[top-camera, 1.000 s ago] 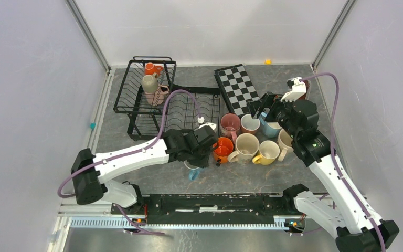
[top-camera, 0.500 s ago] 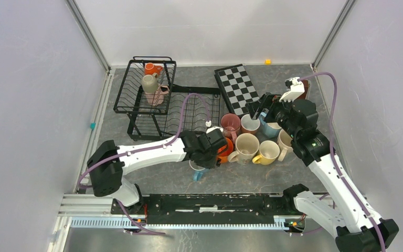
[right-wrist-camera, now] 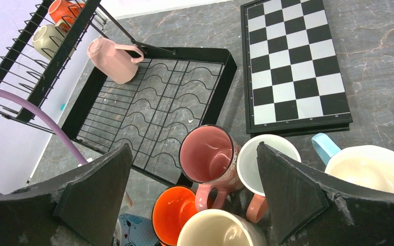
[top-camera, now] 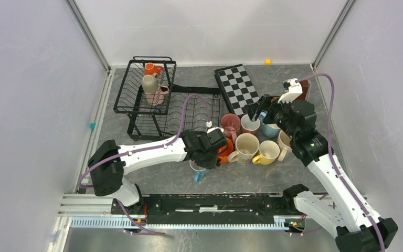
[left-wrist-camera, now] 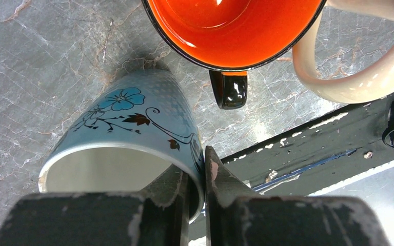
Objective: Unload the cups from the dish rack
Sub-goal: Place the cup at the center of the board.
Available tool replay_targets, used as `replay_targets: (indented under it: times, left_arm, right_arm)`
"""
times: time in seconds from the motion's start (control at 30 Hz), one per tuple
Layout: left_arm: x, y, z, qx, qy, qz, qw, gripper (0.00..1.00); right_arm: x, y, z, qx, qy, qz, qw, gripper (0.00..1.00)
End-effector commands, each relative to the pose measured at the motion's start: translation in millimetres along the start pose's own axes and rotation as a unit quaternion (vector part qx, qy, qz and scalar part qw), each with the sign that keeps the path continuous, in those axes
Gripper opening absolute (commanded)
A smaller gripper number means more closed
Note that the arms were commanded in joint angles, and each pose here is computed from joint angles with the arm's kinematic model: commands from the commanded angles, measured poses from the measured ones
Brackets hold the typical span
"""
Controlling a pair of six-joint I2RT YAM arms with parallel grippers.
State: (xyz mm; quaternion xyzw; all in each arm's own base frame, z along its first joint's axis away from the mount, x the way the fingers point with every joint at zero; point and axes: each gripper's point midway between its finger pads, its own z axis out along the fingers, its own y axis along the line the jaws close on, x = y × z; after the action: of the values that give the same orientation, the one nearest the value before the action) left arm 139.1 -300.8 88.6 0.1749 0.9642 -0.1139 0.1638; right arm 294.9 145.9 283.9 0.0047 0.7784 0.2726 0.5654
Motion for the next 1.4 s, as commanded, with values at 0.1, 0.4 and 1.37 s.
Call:
replay_targets:
  times: [0.1,0.4,1.37]
  left_arm:
    - [-26.6,-19.7,-20.8,0.032,-0.041,-0.005,0.999,0.2]
    - [-26.1,-16.7,-22.7,0.027,-0.041,-0.002,0.999,0.2]
    - [-21.1,-22.5,-13.6,0.035,-0.024,0.001,0.999,0.3]
  right_arm:
    - [-8.2,6.0,2.4,-0.018,-0.02,-0.01,1.0,0.98]
    - [-4.4,5.7,4.1,-0.021,-0.018,-0.007,1.0,0.98]
    - [3.0,5.2,4.0,-0.027,-0.013,-0.004,1.0,0.98]
